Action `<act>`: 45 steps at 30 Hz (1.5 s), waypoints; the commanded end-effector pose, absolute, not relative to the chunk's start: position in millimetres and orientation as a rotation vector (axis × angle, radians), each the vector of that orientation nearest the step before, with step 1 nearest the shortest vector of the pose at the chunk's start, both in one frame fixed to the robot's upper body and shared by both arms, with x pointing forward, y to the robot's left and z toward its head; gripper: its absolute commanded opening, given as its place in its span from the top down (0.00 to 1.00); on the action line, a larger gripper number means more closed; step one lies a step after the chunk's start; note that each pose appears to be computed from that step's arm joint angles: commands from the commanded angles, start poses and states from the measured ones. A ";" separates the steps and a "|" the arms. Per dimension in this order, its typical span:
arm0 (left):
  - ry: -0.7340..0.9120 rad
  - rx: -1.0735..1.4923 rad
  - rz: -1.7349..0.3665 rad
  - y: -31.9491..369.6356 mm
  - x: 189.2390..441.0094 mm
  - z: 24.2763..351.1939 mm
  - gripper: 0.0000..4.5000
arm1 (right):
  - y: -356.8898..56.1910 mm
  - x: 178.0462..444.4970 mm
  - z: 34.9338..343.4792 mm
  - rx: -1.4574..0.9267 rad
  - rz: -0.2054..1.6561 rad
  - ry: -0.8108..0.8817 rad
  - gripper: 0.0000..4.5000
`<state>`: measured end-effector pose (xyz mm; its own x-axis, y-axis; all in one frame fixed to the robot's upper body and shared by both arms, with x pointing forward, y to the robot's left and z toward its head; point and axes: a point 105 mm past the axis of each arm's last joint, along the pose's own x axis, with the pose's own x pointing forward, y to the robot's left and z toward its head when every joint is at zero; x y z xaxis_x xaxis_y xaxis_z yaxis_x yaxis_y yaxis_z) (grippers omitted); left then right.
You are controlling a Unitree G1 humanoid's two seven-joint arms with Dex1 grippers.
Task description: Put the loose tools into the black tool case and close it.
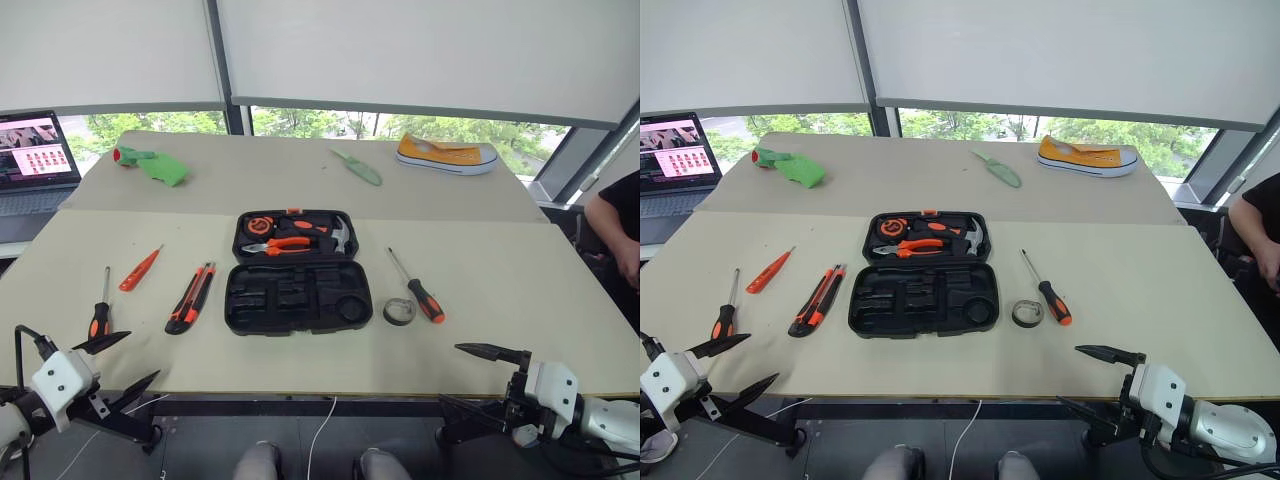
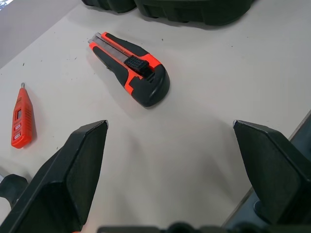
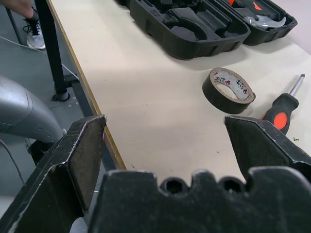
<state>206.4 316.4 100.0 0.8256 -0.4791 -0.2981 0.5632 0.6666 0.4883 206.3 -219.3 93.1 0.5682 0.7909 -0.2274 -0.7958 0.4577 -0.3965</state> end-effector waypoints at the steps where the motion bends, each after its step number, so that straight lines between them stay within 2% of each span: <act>1: 0.131 0.531 -0.491 329.1 210.7 111.4 0.02 | -209.6 209.9 107.9 -0.444 0.988 -0.085 0.00; 3: 0.078 0.349 -0.339 343.7 213.4 122.4 0.02 | -196.4 213.8 121.6 -0.349 1.012 -0.181 0.00; 6: 0.050 0.233 -0.186 358.2 204.8 125.1 0.02 | -189.8 218.9 135.2 -0.264 1.019 -0.239 0.00; 12: 0.084 0.066 0.239 406.9 154.6 105.5 0.02 | -168.2 224.6 163.7 -0.226 1.020 -0.396 0.00; 14: 0.052 0.036 0.374 419.3 140.0 108.3 0.02 | -159.8 221.7 166.9 -0.248 1.059 -0.417 0.00; 18: 0.052 -0.010 0.485 423.1 128.1 109.1 0.02 | -152.7 223.0 174.2 -0.232 1.058 -0.439 0.00; 25: 0.062 -0.147 0.359 398.8 190.5 135.2 0.02 | -140.1 229.0 181.5 -0.237 1.093 -0.462 0.00; 29: 0.230 -0.220 0.407 390.7 232.7 131.1 0.02 | -132.8 233.6 183.8 -0.257 1.115 -0.476 0.00; 33: 0.351 -0.194 0.409 379.4 255.6 121.9 0.02 | -118.9 234.8 191.4 -0.254 1.170 -0.509 0.00; 38: 0.469 -0.182 0.403 371.2 267.3 100.2 0.02 | -113.4 238.6 199.8 -0.238 1.176 -0.533 0.00; 41: 0.512 -0.176 0.417 370.2 269.5 91.4 0.21 | -117.6 239.2 196.9 -0.243 1.167 -0.520 0.00; 45: 0.477 -0.190 0.447 373.9 263.4 92.8 0.52 | -129.2 236.6 188.9 -0.259 1.143 -0.484 0.00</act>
<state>270.5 372.0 98.3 0.8059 0.3609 -0.4693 -0.4411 0.8948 -0.0694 239.4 -121.4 181.1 0.3212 0.9207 0.2218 -0.8309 0.3863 -0.4004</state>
